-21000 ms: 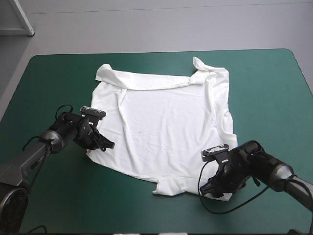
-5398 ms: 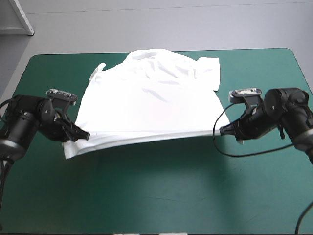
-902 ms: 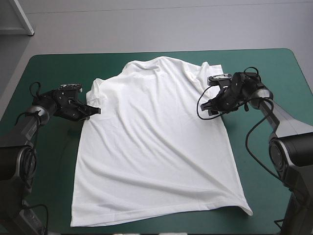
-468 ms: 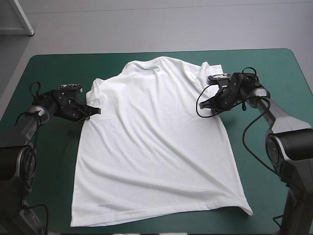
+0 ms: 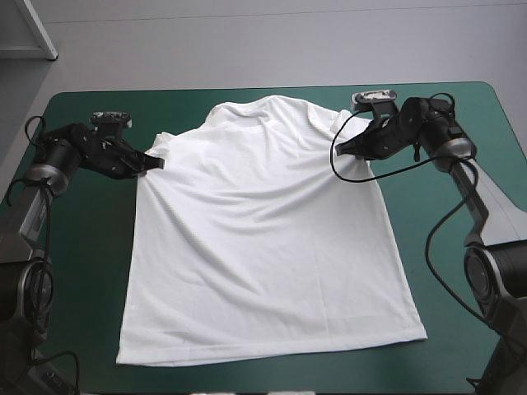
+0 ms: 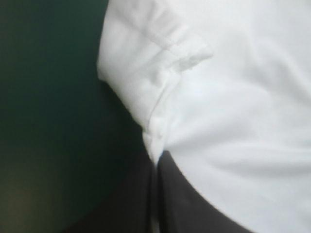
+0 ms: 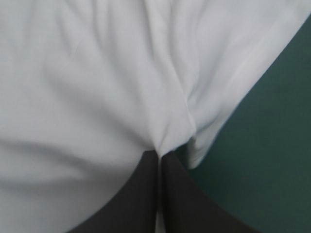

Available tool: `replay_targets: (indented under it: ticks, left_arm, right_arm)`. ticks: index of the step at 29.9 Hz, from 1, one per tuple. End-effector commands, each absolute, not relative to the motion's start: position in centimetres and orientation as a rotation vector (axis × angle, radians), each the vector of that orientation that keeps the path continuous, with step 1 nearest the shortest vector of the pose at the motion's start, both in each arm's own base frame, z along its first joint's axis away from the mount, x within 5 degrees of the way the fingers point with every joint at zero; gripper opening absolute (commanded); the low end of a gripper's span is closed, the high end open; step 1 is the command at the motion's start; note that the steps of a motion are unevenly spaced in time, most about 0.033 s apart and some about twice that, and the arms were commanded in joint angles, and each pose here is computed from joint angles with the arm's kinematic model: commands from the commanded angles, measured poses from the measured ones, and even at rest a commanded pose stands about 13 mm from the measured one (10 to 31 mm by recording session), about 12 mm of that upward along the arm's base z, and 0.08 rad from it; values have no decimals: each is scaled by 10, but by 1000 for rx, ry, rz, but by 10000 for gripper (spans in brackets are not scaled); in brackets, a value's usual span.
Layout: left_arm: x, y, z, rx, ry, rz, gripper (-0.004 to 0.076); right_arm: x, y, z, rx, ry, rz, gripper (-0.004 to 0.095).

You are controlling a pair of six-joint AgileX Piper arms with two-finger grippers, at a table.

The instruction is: Fold the cloth

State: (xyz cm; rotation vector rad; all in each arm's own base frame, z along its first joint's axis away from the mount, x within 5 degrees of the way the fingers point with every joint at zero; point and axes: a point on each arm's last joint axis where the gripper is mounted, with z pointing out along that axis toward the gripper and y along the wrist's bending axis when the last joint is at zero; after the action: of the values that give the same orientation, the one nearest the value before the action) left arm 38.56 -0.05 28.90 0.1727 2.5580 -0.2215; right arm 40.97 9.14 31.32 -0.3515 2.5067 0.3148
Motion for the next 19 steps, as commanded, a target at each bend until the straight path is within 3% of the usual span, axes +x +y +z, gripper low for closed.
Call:
replay_targets:
  ticks: [1,10,19]
  left_arm:
    - [374,-5,364,204,2360,-203,19]
    - [325,-2,487,265,2075,-56,19]
    - [277,-4,566,276,1821,7,19]
  right_arm:
    - [382,83,393,-354,2279,270,-17]
    - [320,66,502,-319,1985,180,-17]
    - [263,58,579,-313,1742,181,-17]
